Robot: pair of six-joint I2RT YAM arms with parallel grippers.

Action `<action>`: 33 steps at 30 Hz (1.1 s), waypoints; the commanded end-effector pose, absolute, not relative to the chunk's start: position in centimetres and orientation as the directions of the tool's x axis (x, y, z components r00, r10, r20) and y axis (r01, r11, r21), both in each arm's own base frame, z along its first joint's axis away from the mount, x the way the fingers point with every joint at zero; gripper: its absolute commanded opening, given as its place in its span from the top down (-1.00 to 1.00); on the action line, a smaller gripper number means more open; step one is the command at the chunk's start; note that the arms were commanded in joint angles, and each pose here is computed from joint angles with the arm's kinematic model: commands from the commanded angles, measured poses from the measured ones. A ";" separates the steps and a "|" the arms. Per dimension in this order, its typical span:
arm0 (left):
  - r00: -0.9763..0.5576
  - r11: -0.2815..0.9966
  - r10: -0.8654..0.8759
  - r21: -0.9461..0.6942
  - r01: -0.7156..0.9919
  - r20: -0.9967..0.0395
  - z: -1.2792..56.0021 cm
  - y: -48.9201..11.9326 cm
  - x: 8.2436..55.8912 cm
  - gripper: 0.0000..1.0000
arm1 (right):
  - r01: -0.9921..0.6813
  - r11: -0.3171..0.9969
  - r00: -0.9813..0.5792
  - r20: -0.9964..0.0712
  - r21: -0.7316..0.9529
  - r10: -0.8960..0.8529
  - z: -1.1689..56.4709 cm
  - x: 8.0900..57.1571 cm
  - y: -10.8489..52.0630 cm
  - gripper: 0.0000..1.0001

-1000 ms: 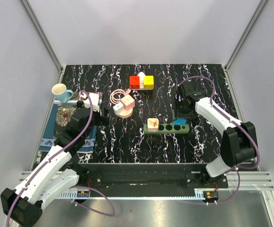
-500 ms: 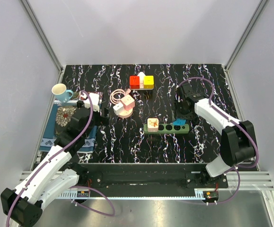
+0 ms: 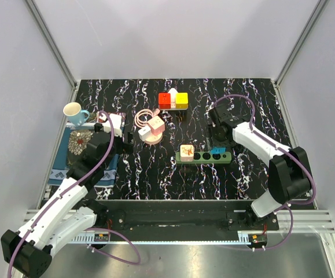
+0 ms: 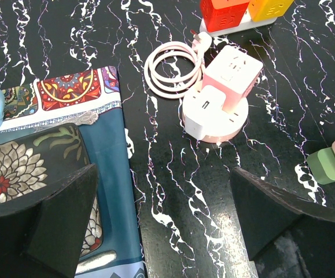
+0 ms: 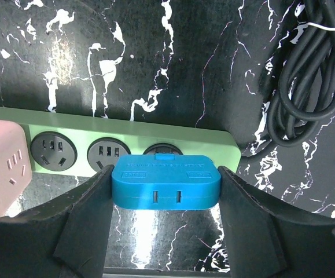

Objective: Insert the plug

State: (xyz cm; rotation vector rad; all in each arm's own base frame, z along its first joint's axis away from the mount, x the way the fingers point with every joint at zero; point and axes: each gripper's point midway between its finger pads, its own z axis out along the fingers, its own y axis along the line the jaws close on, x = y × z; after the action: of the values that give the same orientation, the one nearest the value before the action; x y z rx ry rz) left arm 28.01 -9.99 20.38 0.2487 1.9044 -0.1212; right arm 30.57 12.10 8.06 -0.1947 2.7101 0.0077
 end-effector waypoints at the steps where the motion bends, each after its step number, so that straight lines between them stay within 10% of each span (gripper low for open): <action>1: -0.290 0.976 0.110 0.048 0.213 -0.951 21.3 -9.7 28.6 -0.98 | -0.124 0.991 -0.930 -0.343 -0.057 -0.136 6.4 28.4 12.5 1.00; 25: -0.251 0.976 0.099 0.044 0.214 -0.963 22.2 -9.5 28.2 -0.98 | -0.011 0.999 -0.923 -0.386 0.049 0.008 4.3 25.9 12.9 1.00; 29: -0.239 0.975 0.090 0.037 0.218 -0.967 22.5 -9.6 28.1 -0.98 | -0.029 0.996 -0.864 -0.504 0.083 0.017 8.6 28.6 13.7 -0.21; 33: -0.236 0.979 0.071 0.022 0.203 -0.969 22.6 -9.4 28.2 -0.98 | -0.035 0.990 -0.783 -0.619 0.133 0.056 13.9 31.4 14.8 -0.87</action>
State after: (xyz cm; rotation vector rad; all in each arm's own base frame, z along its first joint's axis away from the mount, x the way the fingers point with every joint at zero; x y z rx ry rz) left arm 27.68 -9.79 21.13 0.2459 1.8699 -0.1270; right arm 29.12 12.23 7.72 -0.0023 2.6082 0.0284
